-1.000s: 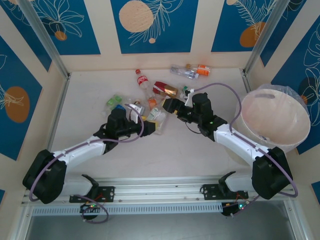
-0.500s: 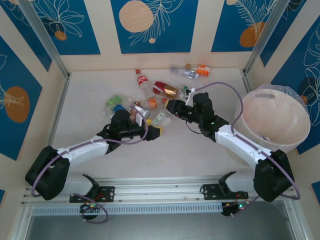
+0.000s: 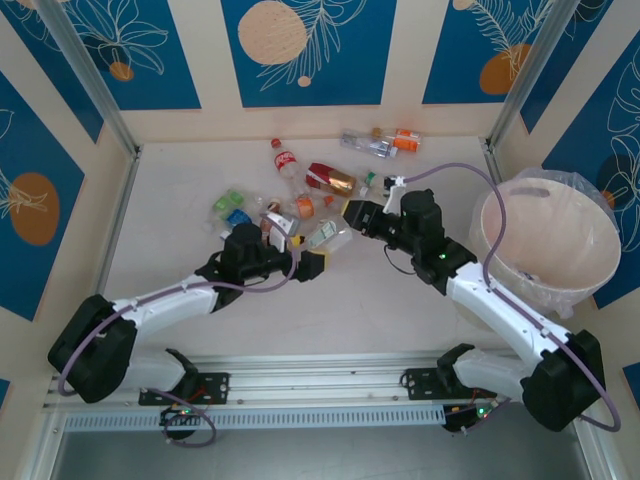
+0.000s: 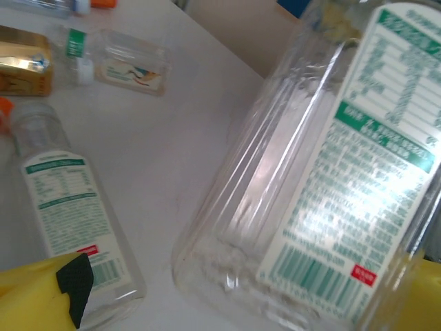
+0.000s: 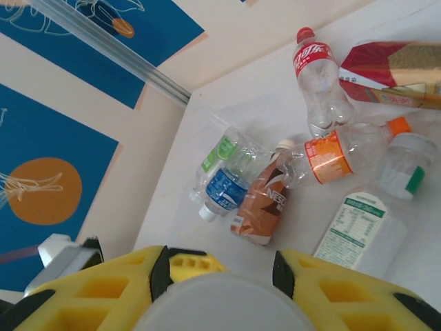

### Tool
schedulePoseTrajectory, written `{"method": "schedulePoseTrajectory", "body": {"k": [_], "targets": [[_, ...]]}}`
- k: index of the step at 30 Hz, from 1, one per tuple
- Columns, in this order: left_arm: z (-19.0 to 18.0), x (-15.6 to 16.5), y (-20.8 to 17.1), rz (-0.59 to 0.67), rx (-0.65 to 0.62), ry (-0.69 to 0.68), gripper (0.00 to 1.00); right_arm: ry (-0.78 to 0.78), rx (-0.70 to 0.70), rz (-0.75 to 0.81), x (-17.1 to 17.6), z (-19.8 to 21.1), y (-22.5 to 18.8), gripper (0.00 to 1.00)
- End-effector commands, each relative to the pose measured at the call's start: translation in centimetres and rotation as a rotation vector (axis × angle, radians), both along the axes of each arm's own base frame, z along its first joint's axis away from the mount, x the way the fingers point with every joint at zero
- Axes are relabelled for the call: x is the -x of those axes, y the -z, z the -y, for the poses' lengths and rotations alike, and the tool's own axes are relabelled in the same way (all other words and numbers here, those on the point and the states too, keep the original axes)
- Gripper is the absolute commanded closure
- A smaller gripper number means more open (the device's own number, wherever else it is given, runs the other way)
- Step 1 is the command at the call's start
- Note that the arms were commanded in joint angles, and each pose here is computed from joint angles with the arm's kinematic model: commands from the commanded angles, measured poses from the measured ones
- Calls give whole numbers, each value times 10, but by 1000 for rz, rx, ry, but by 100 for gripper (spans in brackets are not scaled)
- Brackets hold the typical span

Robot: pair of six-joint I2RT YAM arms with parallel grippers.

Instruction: Put the plastic bottles in the bin

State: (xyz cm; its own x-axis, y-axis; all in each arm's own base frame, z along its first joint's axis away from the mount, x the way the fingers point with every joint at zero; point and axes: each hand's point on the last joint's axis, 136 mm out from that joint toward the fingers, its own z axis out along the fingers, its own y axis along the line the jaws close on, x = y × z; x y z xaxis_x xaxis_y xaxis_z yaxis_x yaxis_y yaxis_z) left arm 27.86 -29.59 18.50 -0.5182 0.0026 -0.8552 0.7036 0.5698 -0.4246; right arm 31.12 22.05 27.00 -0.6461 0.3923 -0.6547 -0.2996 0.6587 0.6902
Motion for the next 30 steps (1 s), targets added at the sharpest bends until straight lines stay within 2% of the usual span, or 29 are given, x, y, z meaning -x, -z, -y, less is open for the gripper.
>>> {"method": "schedulePoseTrajectory", "body": {"k": [1, 4, 9, 17, 21, 30], "targets": [[-42, -36, 8, 24, -59, -296, 0, -15, 167, 119, 15, 21, -27, 100], [-50, -42, 16, 17, -90, -347, 0, -20, 300, 192, 27, 38, -54, 100], [-44, -46, 29, -45, -135, -335, 0, 108, 457, 274, 45, 84, -94, 100], [-35, -55, 34, -88, -139, -339, 0, 357, 518, 429, 75, 152, -157, 100], [-26, -56, 39, -131, -173, -297, 0, 500, 528, 503, 95, 186, -187, 100], [-17, -59, 54, -195, -212, -276, 0, 847, 560, 616, 136, 254, -233, 100]]}}
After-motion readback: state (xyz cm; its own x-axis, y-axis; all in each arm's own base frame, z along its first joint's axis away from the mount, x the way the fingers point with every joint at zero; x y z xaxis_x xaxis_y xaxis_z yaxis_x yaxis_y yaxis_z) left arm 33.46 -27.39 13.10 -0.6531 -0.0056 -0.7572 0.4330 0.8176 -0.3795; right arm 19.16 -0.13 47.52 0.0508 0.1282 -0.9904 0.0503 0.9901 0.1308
